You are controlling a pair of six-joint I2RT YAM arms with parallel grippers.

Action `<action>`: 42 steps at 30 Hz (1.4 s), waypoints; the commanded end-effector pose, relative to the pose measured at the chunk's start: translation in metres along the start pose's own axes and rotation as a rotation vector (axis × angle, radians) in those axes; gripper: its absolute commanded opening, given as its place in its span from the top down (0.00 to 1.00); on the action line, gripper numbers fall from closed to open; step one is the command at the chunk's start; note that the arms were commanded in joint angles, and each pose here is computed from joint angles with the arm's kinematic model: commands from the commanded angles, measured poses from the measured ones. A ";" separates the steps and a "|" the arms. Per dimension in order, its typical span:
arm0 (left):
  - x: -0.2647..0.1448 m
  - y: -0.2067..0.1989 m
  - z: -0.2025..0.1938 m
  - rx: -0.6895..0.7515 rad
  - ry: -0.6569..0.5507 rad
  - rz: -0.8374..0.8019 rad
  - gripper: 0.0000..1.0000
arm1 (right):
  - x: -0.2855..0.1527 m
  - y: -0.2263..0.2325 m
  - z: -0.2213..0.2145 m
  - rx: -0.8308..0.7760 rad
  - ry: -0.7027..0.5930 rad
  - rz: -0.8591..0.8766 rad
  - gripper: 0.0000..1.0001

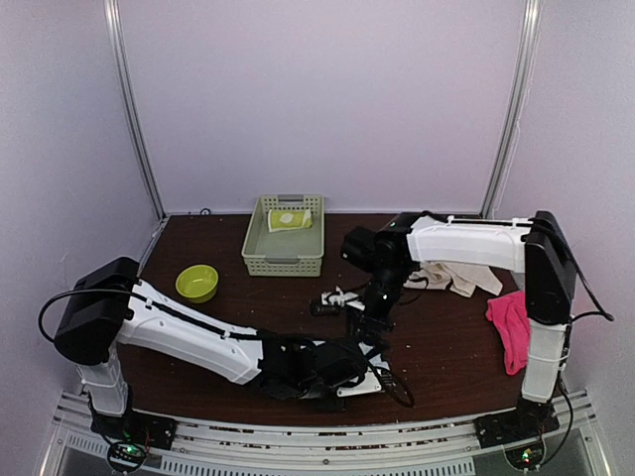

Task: Roll the towels
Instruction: Roll the towel at the center of the board.

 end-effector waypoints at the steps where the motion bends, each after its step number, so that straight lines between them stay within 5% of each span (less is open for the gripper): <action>1: -0.003 0.008 -0.005 -0.117 -0.011 -0.187 0.77 | -0.112 -0.001 0.032 -0.053 -0.252 -0.348 0.00; 6: 0.003 0.018 -0.006 -0.226 -0.039 -0.359 0.78 | -0.240 -0.017 0.016 0.102 -0.642 -0.758 0.00; 9: 0.010 0.024 -0.012 -0.326 -0.061 -0.491 0.78 | -0.285 0.000 -0.005 0.092 -0.779 -0.681 0.00; 12: 0.012 0.037 -0.016 -0.415 -0.093 -0.544 0.77 | -0.292 0.042 -0.013 -0.063 -0.767 -0.567 0.05; 20: 0.026 0.072 -0.035 -0.653 -0.195 -0.769 0.75 | -0.204 0.117 -0.029 -0.394 -0.564 -0.409 0.19; 28: 0.050 0.094 -0.053 -0.824 -0.236 -0.932 0.74 | -0.083 0.094 -0.045 -0.438 -0.222 -0.512 0.34; 42: 0.059 0.093 -0.063 -0.847 -0.217 -0.930 0.73 | 0.005 0.020 -0.034 -0.430 -0.146 -0.826 0.25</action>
Point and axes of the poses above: each gripper's point midway between its finger pads, its own x axis out along the fingers, its own y axis along the line the jaws close on, z = x × y, the point moved 6 cm from there along -x, back along the fingers, and after that the axes turned 3 degrees about x, right-handed, at the moved point
